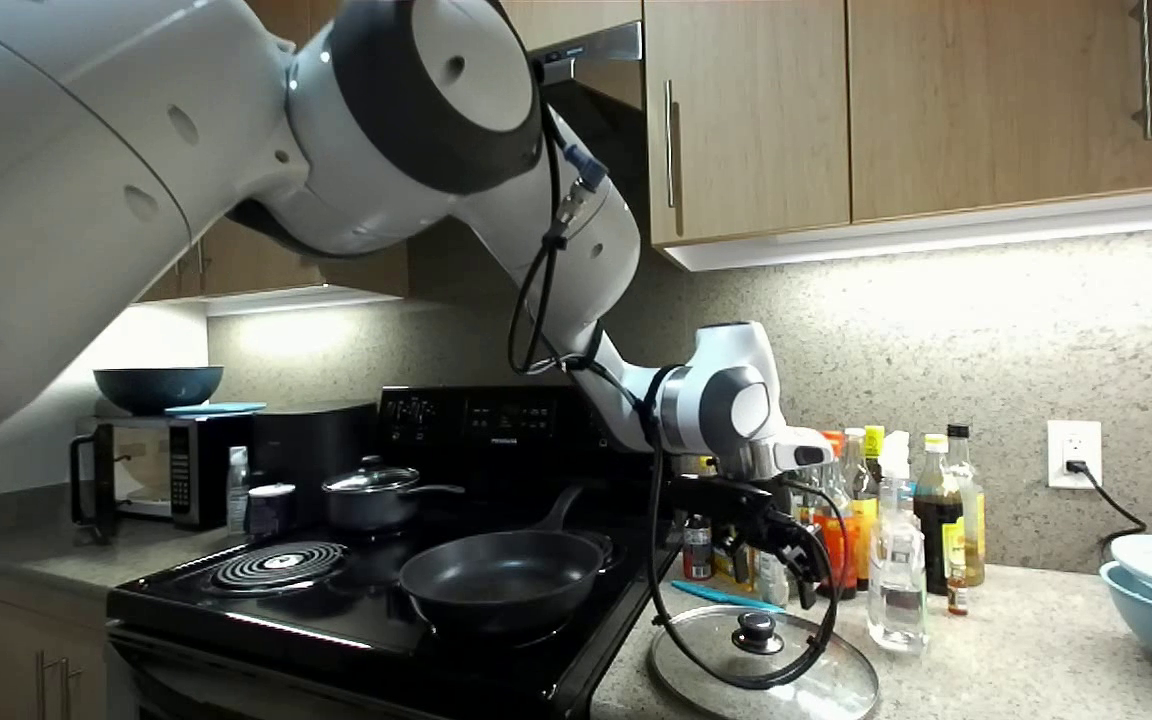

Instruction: Put the lid on the pan.

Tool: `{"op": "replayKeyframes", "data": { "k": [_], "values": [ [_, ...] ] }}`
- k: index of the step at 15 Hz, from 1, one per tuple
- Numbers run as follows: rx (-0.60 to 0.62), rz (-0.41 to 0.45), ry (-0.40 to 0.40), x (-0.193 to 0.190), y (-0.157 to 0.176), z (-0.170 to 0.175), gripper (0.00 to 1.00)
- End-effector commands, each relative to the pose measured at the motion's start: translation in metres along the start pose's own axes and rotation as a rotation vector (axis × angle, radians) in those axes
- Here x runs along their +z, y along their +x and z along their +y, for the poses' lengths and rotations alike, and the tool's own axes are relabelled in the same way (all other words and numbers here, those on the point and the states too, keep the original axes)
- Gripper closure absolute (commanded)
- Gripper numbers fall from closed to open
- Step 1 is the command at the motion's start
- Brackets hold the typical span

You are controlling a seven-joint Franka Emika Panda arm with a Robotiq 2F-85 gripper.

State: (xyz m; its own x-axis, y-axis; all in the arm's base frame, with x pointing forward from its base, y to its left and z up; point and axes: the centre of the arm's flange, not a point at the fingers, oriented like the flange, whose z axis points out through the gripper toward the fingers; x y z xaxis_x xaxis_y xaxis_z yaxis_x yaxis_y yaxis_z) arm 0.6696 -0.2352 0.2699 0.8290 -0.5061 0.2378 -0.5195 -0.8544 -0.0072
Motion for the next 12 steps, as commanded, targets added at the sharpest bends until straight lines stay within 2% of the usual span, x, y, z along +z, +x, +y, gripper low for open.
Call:
{"op": "replayKeyframes", "data": {
  "k": [1,2,6,10,12],
  "values": [
    [-0.125,-0.153,0.026,-0.029,-0.067,0.021,0.00],
    [-0.065,-0.085,0.008,-0.007,-0.026,0.004,0.00],
    [-0.071,-0.091,0.010,-0.010,-0.028,0.004,0.00],
    [-0.237,-0.251,0.059,0.001,-0.016,-0.010,0.00],
    [-0.330,-0.289,0.073,0.004,-0.009,-0.019,0.00]
  ]
}}
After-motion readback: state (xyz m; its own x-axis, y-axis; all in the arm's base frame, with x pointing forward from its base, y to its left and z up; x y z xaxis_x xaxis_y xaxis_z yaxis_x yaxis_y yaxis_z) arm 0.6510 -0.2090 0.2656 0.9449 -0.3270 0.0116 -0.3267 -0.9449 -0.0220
